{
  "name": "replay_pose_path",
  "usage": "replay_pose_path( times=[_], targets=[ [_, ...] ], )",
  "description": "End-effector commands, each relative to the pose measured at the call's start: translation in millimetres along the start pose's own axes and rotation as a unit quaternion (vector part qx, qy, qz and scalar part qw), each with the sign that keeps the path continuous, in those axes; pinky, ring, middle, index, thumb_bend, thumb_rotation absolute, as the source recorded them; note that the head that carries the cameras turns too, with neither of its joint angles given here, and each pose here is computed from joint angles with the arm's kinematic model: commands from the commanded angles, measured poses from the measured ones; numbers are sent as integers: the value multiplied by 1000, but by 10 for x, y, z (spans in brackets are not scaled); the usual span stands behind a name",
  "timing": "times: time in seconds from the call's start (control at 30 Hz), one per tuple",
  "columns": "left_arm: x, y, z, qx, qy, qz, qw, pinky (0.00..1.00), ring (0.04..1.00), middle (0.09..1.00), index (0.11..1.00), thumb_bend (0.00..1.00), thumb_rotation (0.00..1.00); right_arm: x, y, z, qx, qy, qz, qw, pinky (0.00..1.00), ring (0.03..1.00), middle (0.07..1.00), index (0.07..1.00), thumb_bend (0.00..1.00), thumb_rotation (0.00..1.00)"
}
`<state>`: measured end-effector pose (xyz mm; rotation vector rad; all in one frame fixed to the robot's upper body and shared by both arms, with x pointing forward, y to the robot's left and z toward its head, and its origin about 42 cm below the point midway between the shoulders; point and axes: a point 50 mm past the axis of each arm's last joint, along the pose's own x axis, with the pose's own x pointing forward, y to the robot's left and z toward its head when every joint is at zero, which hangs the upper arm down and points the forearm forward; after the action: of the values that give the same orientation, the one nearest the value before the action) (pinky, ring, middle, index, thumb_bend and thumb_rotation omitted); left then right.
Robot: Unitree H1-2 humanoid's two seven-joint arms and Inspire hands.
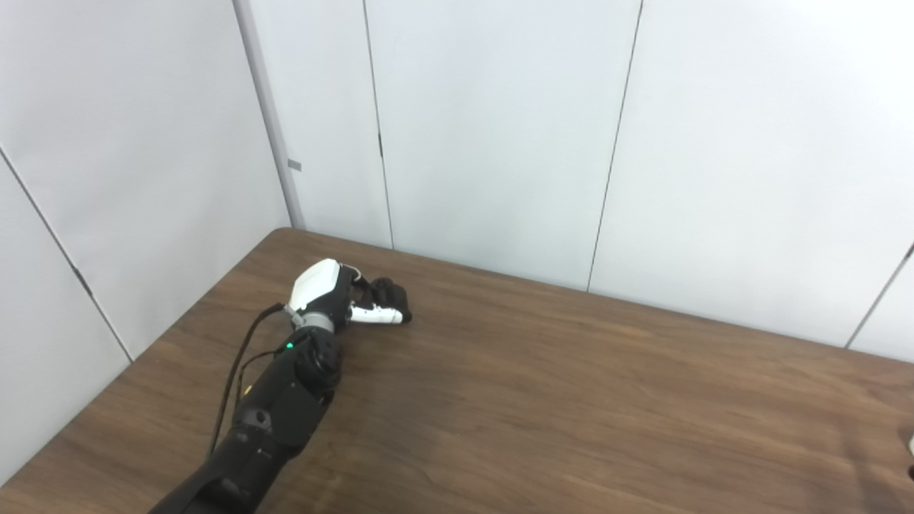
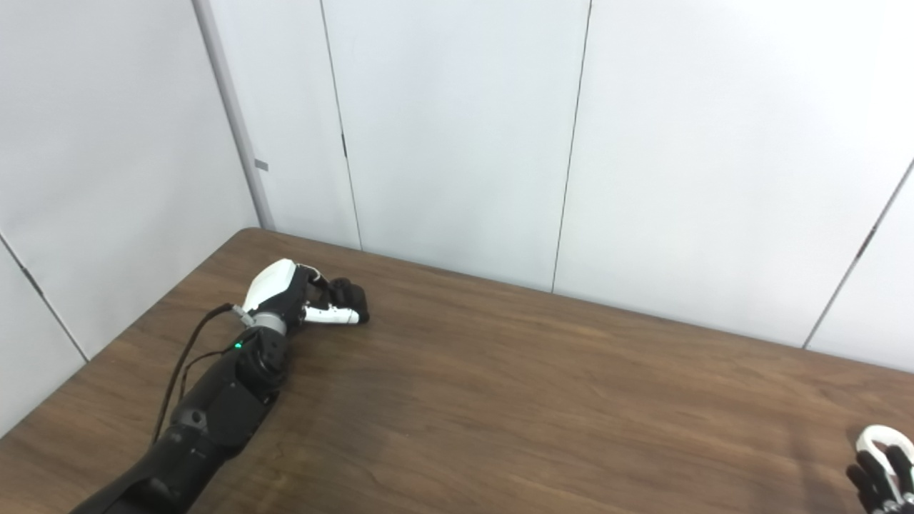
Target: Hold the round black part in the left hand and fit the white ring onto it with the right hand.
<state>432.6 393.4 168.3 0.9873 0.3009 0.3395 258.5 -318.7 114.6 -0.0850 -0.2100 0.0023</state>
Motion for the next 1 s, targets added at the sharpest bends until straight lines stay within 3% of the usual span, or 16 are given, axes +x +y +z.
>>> replay_pose_path(
  times=[0.0,0.27,0.53,0.97],
  targets=[
    [66,279,203,3,-46,52,998,1000,912,797,484,521,47,-403,214,-358,37,80,-9,996,1000,939,948,1000,472,1000],
    [-45,288,233,28,-77,56,995,1000,919,791,484,522,46,-390,238,-349,41,83,-6,996,1000,943,944,1000,502,1000],
    [-317,298,367,44,-127,58,989,1000,924,794,484,521,46,-379,273,-338,27,84,-6,996,999,921,926,986,506,1000],
    [-956,139,619,-11,-183,36,982,1000,907,803,486,521,49,-353,324,-357,20,76,-1,997,967,895,902,968,548,953]
  ],
)
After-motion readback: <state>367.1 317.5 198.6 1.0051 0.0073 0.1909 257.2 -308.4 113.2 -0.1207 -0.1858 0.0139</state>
